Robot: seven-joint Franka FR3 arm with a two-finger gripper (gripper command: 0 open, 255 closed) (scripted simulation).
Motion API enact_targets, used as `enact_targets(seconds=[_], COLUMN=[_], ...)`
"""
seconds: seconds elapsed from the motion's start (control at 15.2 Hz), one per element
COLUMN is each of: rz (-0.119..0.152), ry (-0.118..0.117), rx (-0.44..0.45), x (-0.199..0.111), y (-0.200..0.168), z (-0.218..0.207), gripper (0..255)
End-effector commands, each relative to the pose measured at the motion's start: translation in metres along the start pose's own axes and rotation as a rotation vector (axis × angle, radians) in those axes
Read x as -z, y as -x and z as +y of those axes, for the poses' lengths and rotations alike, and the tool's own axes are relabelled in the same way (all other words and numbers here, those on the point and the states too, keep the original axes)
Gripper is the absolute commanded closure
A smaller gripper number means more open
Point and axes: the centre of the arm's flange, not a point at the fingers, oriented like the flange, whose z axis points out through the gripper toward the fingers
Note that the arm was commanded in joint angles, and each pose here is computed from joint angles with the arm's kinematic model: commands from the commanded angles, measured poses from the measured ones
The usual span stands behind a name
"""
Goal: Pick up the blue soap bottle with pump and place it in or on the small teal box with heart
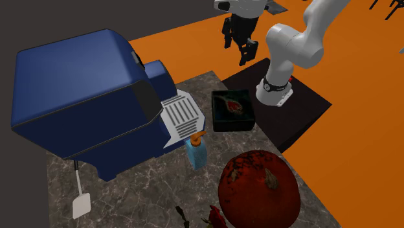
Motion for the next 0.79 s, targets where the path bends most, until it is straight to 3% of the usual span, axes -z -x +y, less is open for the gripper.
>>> enact_targets(seconds=[0.0, 0.73], rz=[0.0, 0.012], ry=[0.0, -0.053], rx=[0.0, -0.012], x=[0.0, -0.042], y=[0.0, -0.113], z=[0.0, -0.071], gripper=[0, 0])
